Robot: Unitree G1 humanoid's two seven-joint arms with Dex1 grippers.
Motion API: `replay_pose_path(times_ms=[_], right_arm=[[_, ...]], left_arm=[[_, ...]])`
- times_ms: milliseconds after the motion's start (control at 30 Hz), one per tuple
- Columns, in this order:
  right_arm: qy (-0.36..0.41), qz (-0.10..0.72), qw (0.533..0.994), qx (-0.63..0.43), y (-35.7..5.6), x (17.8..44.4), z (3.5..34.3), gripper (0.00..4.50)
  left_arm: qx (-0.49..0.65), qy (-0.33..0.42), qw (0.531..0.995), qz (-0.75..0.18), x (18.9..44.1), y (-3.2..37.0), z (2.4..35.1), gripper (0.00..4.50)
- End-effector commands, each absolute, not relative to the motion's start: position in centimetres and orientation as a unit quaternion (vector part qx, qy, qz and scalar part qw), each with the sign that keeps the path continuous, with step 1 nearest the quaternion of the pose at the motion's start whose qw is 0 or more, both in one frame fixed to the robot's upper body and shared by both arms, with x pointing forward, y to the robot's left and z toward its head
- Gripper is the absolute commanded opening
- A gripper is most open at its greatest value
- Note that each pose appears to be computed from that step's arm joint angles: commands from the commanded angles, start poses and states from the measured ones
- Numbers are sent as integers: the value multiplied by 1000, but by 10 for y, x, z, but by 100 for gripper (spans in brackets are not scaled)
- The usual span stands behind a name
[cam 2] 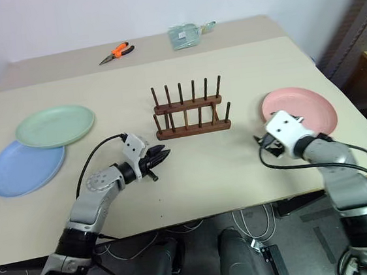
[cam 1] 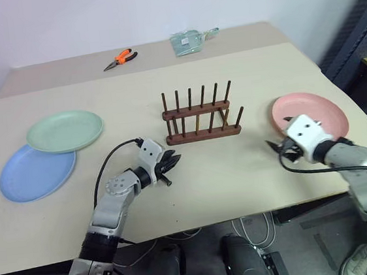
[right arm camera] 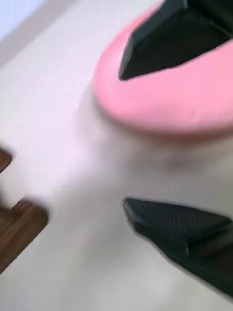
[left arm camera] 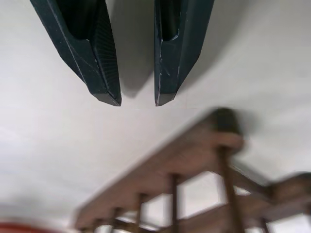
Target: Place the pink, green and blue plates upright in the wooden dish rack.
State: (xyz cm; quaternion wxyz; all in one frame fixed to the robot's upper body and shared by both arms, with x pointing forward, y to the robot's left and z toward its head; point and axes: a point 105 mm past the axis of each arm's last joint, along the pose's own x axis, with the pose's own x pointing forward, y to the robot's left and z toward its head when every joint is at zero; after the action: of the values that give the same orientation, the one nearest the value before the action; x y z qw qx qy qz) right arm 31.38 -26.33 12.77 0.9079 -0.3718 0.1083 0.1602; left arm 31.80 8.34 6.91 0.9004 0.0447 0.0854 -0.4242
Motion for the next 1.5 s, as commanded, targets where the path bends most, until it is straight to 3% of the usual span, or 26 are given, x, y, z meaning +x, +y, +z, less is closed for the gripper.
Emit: replay_pose_path(times_ms=[33, 100, 200, 367, 400, 533, 600, 700, 800, 867, 1000, 1500], right_arm=[[130, 121, 899, -401, -279, 314, 123, 378], [148, 101, 901, -395, -288, 319, 114, 378], [154, 80, 905, -388, -295, 328, 110, 296], [131, 91, 911, -380, -286, 336, 119, 31], [119, 94, 909, -388, -283, 337, 124, 7], [45, 113, 906, -405, -264, 342, 159, 7], [-57, 132, 924, -354, -240, 343, 212, 7], [-174, 202, 954, -136, -206, 333, 281, 7], [-216, 352, 909, 43, -168, 302, 312, 7], [-210, 402, 886, 93, -155, 292, 313, 7], [-180, 426, 876, 133, -140, 292, 304, 7], [-110, 400, 878, 240, -148, 321, 275, 7]], left_arm=[[31, 58, 878, -473, 308, 66, 88, 108], [34, 52, 872, -486, 307, 60, 94, 108], [37, 38, 866, -497, 306, 54, 103, 108], [42, 28, 868, -494, 306, 54, 109, 108], [44, 29, 870, -490, 306, 55, 108, 108], [52, 33, 877, -476, 306, 65, 104, 108], [52, 34, 885, -462, 307, 75, 105, 108], [50, 33, 888, -455, 307, 83, 107, 108], [40, 29, 893, -447, 310, 87, 110, 108], [37, 27, 894, -445, 311, 88, 112, 108], [32, 24, 894, -447, 309, 86, 115, 108], [29, 27, 891, -452, 304, 86, 116, 108]])
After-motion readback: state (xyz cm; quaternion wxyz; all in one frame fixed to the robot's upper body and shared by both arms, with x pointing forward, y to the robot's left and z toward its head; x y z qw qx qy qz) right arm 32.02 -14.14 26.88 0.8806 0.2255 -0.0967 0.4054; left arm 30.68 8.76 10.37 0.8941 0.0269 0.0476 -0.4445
